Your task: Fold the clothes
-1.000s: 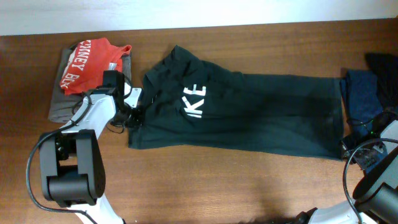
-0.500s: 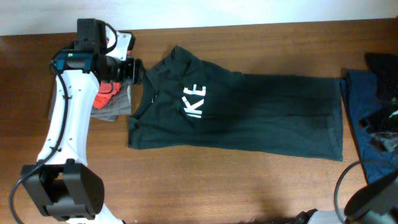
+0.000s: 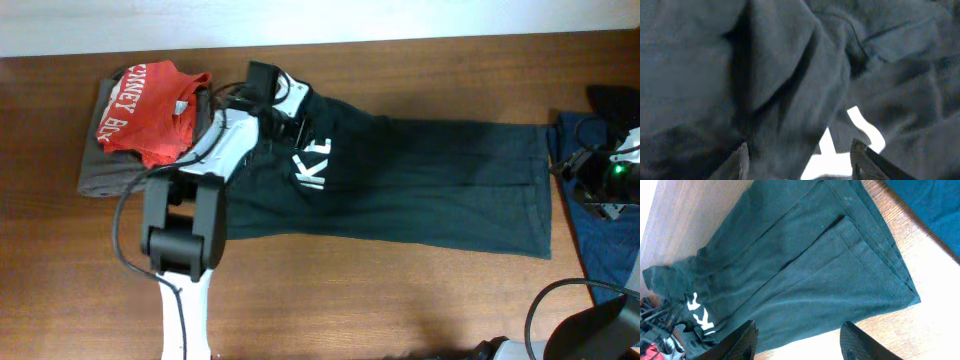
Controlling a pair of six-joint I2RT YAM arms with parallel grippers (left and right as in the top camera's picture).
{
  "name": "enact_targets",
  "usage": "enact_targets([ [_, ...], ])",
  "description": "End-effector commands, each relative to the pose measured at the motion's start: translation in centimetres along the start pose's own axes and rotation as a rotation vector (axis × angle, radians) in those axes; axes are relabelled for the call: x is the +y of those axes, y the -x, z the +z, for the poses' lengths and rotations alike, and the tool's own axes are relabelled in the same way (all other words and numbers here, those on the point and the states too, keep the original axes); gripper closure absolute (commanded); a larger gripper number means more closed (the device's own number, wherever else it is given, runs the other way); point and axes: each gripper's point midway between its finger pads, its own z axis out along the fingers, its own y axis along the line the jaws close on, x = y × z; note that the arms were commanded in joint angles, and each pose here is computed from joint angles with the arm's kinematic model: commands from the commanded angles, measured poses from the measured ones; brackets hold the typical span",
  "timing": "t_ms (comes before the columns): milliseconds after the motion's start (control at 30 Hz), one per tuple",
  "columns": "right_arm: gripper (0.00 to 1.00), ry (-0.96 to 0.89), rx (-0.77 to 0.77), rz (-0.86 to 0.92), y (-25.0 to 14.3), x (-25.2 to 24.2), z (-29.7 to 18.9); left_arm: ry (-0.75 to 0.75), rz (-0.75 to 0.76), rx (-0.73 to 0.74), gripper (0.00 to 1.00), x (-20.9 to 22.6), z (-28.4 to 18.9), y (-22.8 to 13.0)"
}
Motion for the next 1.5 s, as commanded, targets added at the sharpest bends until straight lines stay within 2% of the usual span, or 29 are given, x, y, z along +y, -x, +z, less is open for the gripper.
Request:
enact_targets([
  [0,0.42,0.012,0.001,-0.020,-0.1,0.4,-0.2,0.083,0.048,-0.010,0.46,0.7,1.7,0.2],
  [33,0.42,0.005,-0.001,-0.020,0.0,0.3,-0.2,0.088,0.051,-0.006,0.47,0.6,1.9,0.1],
  [133,0.42,-0.005,-0.003,-0.020,0.0,0.1,-0.2,0.084,0.057,-0.002,0.69,0.2,2.1,0.1],
  [167,0.42,-0.005,-0.003,-0.020,0.0,0.1,-0.2,0.084,0.058,-0.010,0.79,0.2,1.9,0.5],
  [267,0.42,-0.005,-0.007,-0.022,0.1,0.1,-0.2,0.084,0.057,-0.005,0.98,-0.1,0.8,1.5],
  [400,0.42,-0.064,-0.042,-0.030,0.9,-0.8,-0.2,0.083,0.055,0.004,0.99,-0.7,-1.8,3.7],
  [533,0.41,-0.088,-0.104,-0.050,3.1,-1.5,0.8,0.086,0.061,-0.017,1.00,-2.1,-6.8,7.4],
  [600,0.34,-0.080,-0.147,-0.067,5.0,-1.5,1.7,0.094,0.064,-0.027,0.99,-2.4,-8.6,8.4],
  [700,0.34,-0.062,-0.197,-0.090,7.3,-1.4,3.2,0.112,0.061,-0.015,0.99,-2.5,-9.8,8.5],
  [900,0.34,0.060,-0.198,-0.152,10.8,-0.1,10.5,0.112,0.051,0.035,0.99,-2.7,-10.4,7.5],
  [1167,0.37,0.133,-0.141,-0.222,10.6,1.7,19.5,0.111,0.050,0.039,0.99,-2.7,-10.4,7.4],
  [1333,0.41,0.018,-0.156,-0.163,11.0,-0.4,21.5,0.112,0.050,0.039,0.99,-2.7,-10.4,7.4],
  [1467,0.44,0.003,-0.099,-0.130,9.6,-1.1,21.7,0.112,0.050,0.039,0.99,-2.7,-10.4,7.4],
])
